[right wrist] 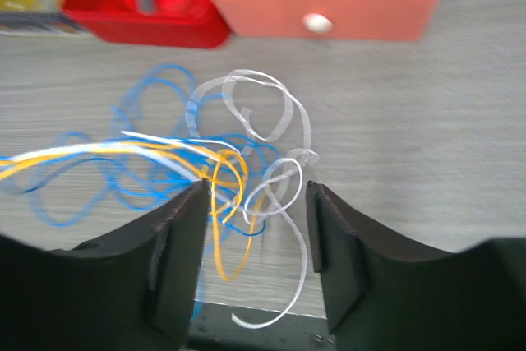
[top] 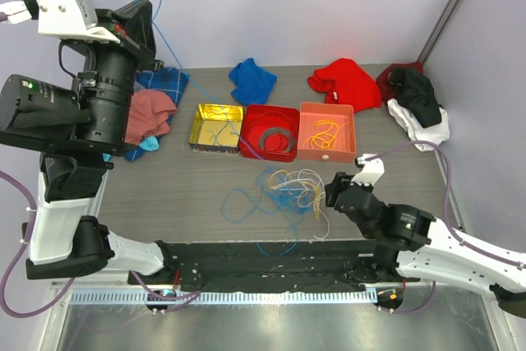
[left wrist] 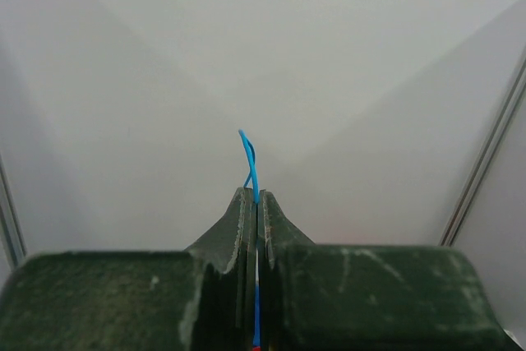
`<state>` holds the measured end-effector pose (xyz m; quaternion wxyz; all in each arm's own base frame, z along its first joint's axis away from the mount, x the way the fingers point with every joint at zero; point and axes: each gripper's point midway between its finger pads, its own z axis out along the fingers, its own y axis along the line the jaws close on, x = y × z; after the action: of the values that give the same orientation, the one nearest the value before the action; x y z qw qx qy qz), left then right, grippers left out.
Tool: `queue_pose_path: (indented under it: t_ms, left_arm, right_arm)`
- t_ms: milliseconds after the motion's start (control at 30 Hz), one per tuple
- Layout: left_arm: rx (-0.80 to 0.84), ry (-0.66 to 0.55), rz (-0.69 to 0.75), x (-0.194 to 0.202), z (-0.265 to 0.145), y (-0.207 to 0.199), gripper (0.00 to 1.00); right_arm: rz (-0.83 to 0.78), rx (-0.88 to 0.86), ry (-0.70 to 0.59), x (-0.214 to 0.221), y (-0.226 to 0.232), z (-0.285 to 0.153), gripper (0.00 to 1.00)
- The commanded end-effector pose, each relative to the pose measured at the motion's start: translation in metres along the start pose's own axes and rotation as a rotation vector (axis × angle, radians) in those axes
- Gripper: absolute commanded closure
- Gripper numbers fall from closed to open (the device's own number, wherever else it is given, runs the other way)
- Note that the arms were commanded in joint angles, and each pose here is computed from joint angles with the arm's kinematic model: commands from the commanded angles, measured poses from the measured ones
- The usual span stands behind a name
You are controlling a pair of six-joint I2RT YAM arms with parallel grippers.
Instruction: Untangle the cables
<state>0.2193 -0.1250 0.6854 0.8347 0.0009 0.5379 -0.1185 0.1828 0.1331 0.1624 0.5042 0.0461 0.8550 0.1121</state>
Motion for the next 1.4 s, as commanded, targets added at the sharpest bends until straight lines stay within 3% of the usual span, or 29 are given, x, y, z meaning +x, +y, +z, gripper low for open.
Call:
queue_pose_path:
  t_ms: [0,200,467,600,833,1233,1367]
  left_arm:
    - [0.016,-0.042,-0.018,-0.013,0.002,-0.002,1.0]
    - [0.052,-0.058,-0.039,-0.02,0.006,-0.012,1.0]
    - [0.089,-0.029,-0.038,-0.006,0.008,-0.027,1.0]
    - [0.098,-0.019,-0.041,-0.003,0.008,-0.03,1.0]
    - [0.104,-0.002,-0.039,0.002,0.005,-0.03,1.0]
    - [0.095,0.015,-0.009,0.009,0.004,-0.028,1.0]
    - [0.084,0.023,0.011,0.014,0.004,-0.027,1.0]
  right_arm:
    - [0.049,-0.235,-0.108,-0.046,0.051,-0.016,0.38]
    - [-0.055,-0.486,-0.162,-0.087,0.13,-0.03,0.35]
    - [-0.21,-0.615,-0.115,-0.076,0.214,-0.001,0.33]
    - [-0.201,-0.694,-0.127,-0.08,0.242,-0.001,0.33]
    - [-0.219,-0.745,-0.118,-0.079,0.259,-0.002,0.34]
    - [-0.179,-0.681,-0.196,-0.102,0.234,-0.018,0.37]
    - [-0.179,-0.759,-0.219,-0.108,0.226,-0.04,0.36]
